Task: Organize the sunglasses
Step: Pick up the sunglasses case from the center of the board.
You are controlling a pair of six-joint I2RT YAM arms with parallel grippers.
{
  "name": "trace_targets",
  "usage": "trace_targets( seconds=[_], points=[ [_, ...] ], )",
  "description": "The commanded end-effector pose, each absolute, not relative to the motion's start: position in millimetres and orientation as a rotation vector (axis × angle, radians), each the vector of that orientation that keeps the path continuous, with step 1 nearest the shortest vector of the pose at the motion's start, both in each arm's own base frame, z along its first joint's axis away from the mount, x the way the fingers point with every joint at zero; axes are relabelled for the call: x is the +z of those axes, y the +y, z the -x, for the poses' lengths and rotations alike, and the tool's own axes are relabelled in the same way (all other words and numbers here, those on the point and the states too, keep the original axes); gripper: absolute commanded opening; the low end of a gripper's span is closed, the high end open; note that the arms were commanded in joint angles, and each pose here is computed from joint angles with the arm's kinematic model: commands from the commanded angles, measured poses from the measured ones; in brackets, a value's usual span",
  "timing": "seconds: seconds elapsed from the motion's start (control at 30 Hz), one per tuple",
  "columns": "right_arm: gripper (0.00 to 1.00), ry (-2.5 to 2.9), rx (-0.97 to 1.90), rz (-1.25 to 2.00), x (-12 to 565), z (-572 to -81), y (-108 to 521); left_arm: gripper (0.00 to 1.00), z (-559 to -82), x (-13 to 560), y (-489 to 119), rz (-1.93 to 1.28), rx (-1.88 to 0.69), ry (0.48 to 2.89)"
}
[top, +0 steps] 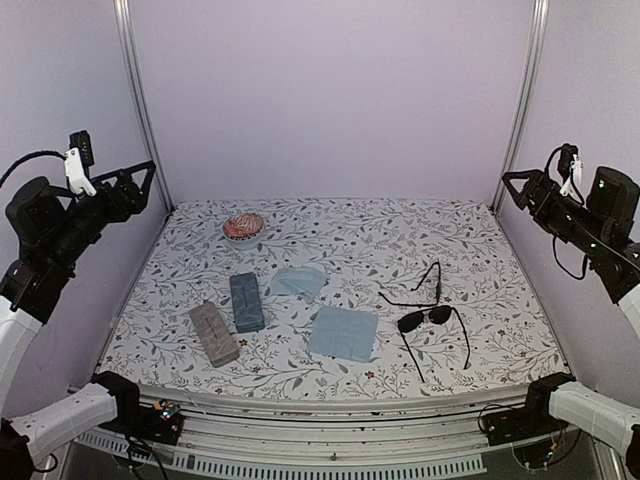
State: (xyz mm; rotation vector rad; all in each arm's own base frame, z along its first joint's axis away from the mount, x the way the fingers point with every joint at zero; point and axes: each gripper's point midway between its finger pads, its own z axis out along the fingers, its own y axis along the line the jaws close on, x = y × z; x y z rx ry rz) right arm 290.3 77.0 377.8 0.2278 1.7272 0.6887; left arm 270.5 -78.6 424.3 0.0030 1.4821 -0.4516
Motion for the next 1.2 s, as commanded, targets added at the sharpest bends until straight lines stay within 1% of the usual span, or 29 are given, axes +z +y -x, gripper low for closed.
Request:
trace_targets(
  seconds=[0.0, 0.2, 0.27, 0.37, 0.47, 0.53, 0.67, 0.83, 0.9, 1.07, 1.17],
  points=[
    [0.85, 1.693, 0.791, -0.127, 381.5, -286.6, 86.3, 0.95, -272.0, 412.7, -76.8, -0.024, -0.503, 1.482],
    [0.84, 1.731, 0.898, -0.046, 362.2, -293.2, 98.2, 0.98, -259.5, 402.2, -98.3, -0.165, -0.648, 1.398],
    [0.84, 1.734, 0.942, -0.030, 356.5, -295.5, 105.1, 0.98, -262.0, 392.3, -106.0, -0.177, -0.699, 1.415],
    [0.84, 1.742, 0.999, -0.009, 345.4, -298.7, 120.3, 0.98, -277.5, 366.9, -118.2, -0.143, -0.763, 1.516],
    [0.83, 1.776, 1.058, -0.003, 327.7, -302.4, 142.8, 0.98, -306.3, 321.6, -130.2, -0.028, -0.751, 1.720],
    [0.83, 1.813, 1.075, -0.002, 314.2, -305.5, 160.2, 0.98, -323.0, 286.6, -135.4, 0.052, -0.693, 1.845],
    [0.81, 1.912, 1.097, 0.014, 281.1, -310.5, 200.7, 0.98, -340.4, 222.0, -157.5, 0.129, -0.588, 2.048],
    [0.79, 2.022, 1.053, -0.006, 242.0, -317.7, 235.8, 0.90, -343.0, 142.7, -179.7, 0.188, -0.384, 2.289],
    [0.79, 2.057, 1.035, -0.003, 230.2, -320.2, 249.5, 0.89, -341.2, 118.5, -187.2, 0.205, -0.294, 2.372],
    [0.79, 2.130, 1.018, 0.021, 207.2, -325.0, 283.8, 0.90, -335.8, 75.9, -182.0, 0.306, -0.017, 2.501],
    [0.79, 2.168, 1.042, 0.071, 196.5, -322.3, 309.2, 0.96, -335.5, 61.6, -182.5, 0.326, 0.027, 2.531]
  ],
)
